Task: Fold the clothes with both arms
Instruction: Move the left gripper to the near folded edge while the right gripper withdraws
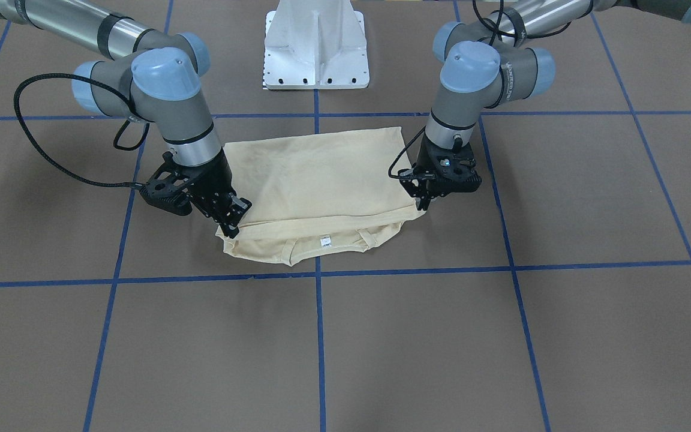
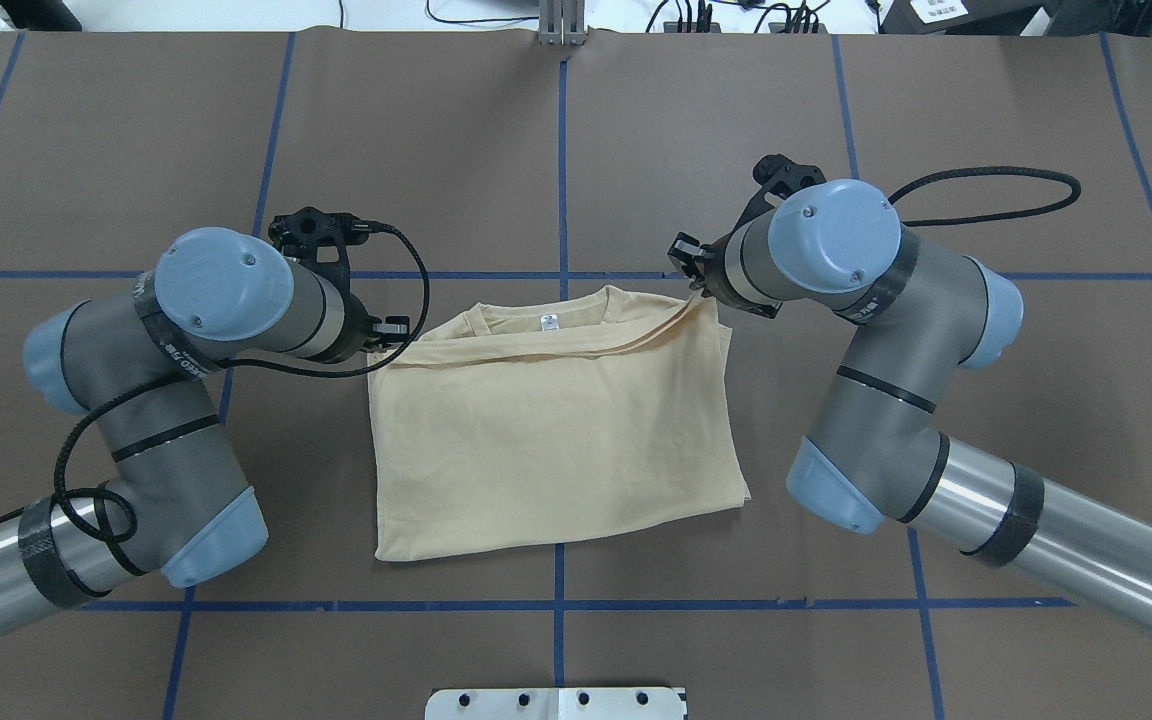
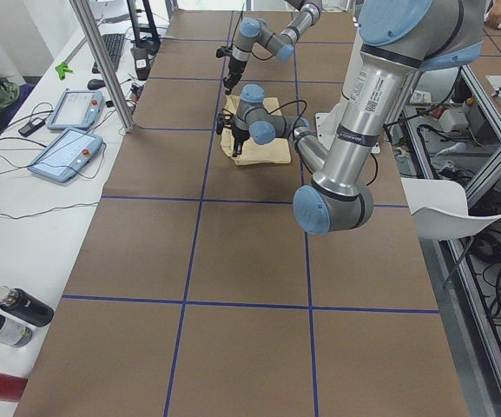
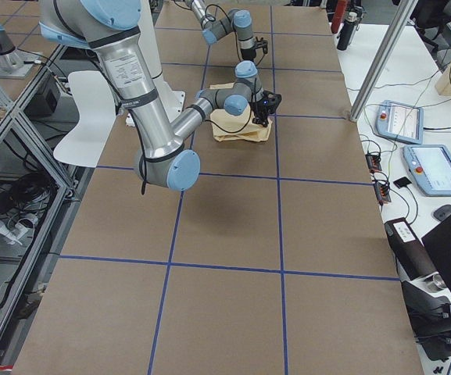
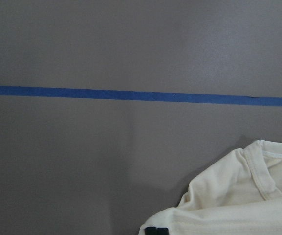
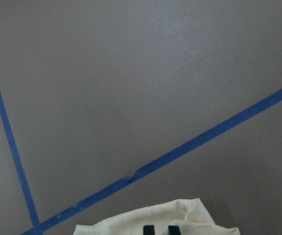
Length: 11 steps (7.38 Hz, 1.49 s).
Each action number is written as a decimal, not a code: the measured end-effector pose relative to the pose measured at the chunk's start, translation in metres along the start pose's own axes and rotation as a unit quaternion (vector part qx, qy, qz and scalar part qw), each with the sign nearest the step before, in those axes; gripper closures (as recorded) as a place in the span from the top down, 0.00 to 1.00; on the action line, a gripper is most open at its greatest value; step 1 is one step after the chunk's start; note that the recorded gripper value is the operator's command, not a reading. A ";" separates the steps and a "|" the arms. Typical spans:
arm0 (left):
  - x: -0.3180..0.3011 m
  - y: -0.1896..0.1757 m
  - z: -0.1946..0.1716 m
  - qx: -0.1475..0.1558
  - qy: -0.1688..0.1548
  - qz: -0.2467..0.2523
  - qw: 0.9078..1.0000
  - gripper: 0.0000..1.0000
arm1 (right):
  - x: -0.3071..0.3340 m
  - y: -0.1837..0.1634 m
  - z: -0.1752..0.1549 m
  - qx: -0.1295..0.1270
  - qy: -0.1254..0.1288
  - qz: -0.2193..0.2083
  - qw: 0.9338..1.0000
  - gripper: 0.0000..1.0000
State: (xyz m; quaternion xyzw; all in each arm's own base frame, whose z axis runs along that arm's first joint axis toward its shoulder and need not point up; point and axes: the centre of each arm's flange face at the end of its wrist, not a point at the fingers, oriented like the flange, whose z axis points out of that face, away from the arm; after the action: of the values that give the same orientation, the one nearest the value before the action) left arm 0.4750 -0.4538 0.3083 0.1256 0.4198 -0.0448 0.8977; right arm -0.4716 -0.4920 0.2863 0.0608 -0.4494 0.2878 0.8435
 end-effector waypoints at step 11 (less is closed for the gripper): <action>0.002 0.167 -0.008 -0.113 0.103 0.084 0.985 0.81 | 0.019 -0.053 -0.011 -0.029 0.008 -0.020 0.999 1.00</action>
State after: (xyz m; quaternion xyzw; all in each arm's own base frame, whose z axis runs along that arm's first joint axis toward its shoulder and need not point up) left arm 0.5013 -0.2908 0.3325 0.0624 0.5008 0.0913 0.8585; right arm -0.4269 -0.5236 0.3035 0.0426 -0.4492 0.2582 0.8542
